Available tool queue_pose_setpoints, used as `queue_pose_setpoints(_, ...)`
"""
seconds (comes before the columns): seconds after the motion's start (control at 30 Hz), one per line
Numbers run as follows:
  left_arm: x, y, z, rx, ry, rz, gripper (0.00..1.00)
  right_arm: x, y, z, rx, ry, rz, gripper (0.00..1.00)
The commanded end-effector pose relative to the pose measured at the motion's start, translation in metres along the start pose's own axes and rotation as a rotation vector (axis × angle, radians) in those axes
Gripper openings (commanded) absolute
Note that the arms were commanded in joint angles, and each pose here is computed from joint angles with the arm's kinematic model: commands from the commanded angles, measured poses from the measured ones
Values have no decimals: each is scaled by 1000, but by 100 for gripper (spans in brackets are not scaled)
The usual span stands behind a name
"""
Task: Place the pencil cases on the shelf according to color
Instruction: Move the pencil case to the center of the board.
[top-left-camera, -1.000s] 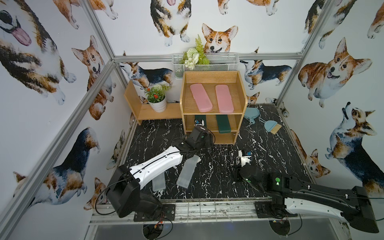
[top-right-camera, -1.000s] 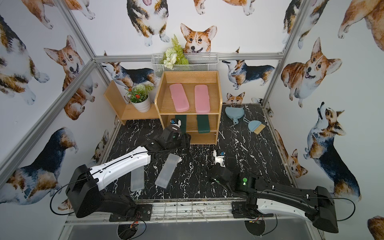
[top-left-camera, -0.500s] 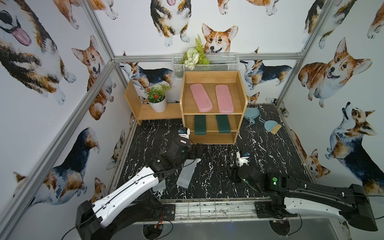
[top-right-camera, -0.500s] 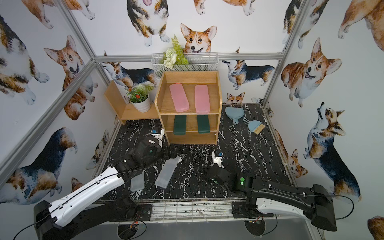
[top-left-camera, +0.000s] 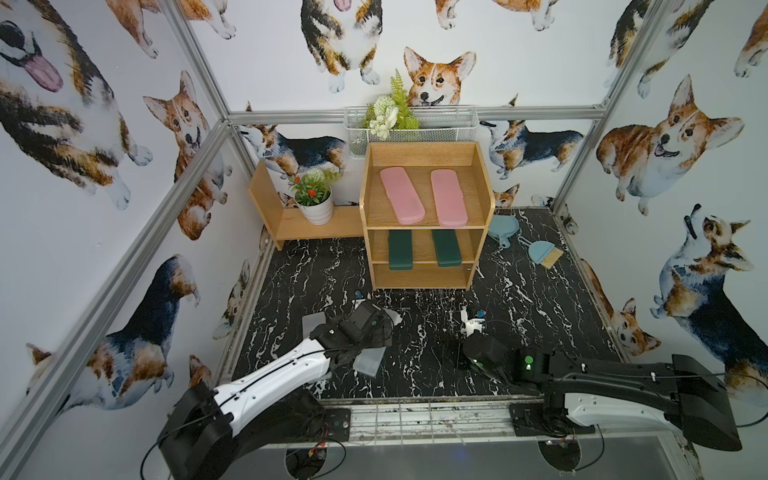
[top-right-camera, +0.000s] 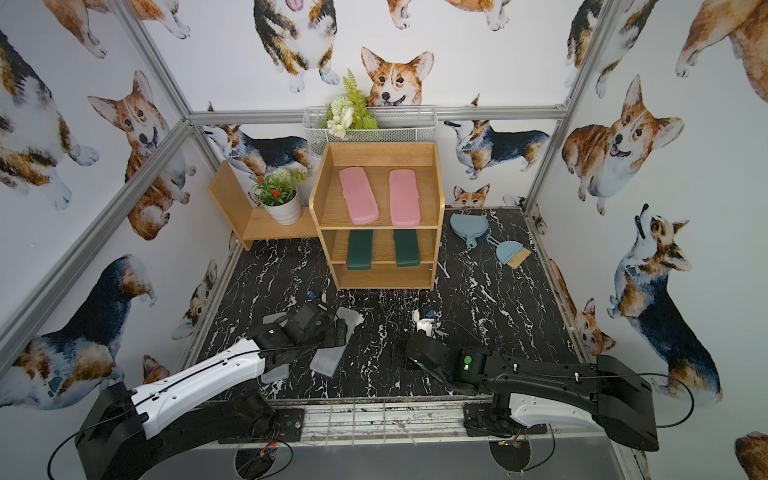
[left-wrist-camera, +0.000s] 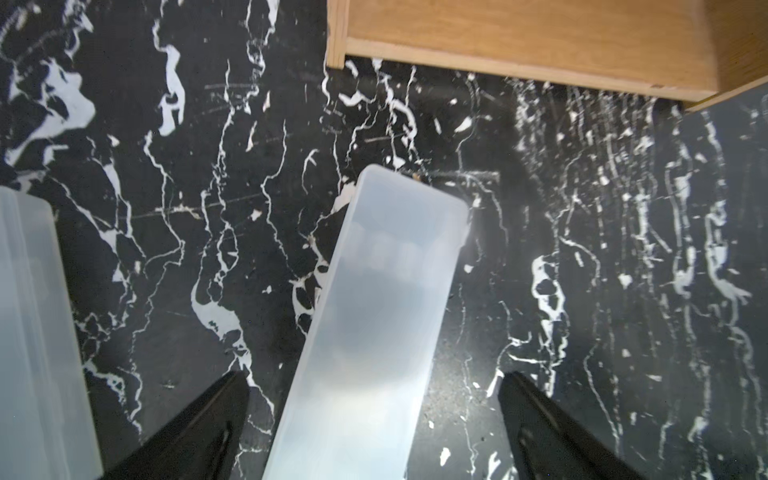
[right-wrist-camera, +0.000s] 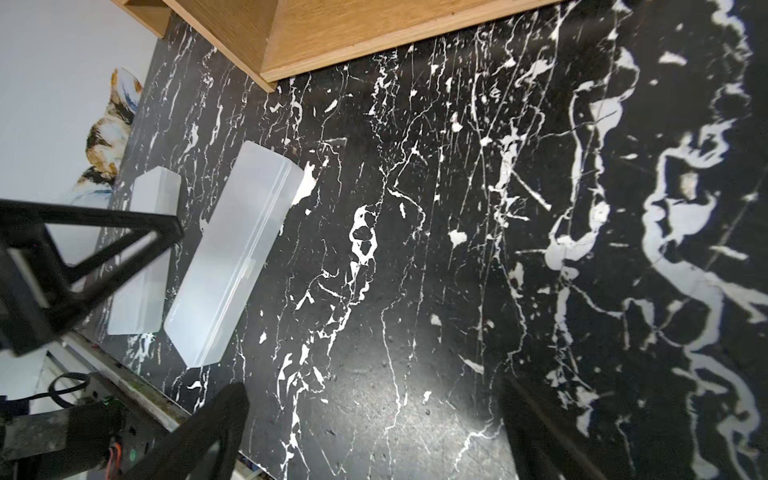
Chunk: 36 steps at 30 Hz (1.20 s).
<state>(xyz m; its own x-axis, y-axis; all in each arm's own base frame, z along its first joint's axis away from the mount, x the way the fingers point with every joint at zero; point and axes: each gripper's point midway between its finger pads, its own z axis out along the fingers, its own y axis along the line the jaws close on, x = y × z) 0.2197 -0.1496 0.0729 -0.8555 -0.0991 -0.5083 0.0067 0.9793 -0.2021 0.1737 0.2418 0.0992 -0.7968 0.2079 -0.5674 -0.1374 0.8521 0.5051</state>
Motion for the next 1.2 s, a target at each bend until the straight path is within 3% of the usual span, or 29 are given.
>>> queue_pose_setpoints(0.0, 10, -5, 12, 42, 19, -29, 99, -5, 6, -2, -30, -25, 57, 99)
queue_pose_setpoints(0.33, 58, -13, 35, 78, 122, -30, 99, -5, -1, -5, 10, -11, 51, 100)
queue_pose_setpoints(0.47, 70, -39, 30, -11, 153, 86, 99, 3, -12, -5, 40, 7, 69, 100)
queue_pose_setpoints(0.6, 68, -72, 25, -31, 153, 158, 99, 4, -14, -8, 48, 19, 72, 100)
queue_pose_setpoints(0.77, 58, -143, 21, 147, 146, 132, 99, -1, -18, -13, 74, 5, 56, 100)
queue_pose_setpoints(0.87, 48, -166, 15, 193, 119, 122, 99, -4, -18, -17, 96, 6, 40, 100)
queue_pose_setpoints(1.03, 20, -173, -10, 221, 26, 104, 99, -5, -14, -16, 127, 27, 14, 100)
queue_pose_setpoints(1.17, 2, -152, -29, 177, -48, 106, 99, 0, -3, -6, 149, 63, -6, 100)
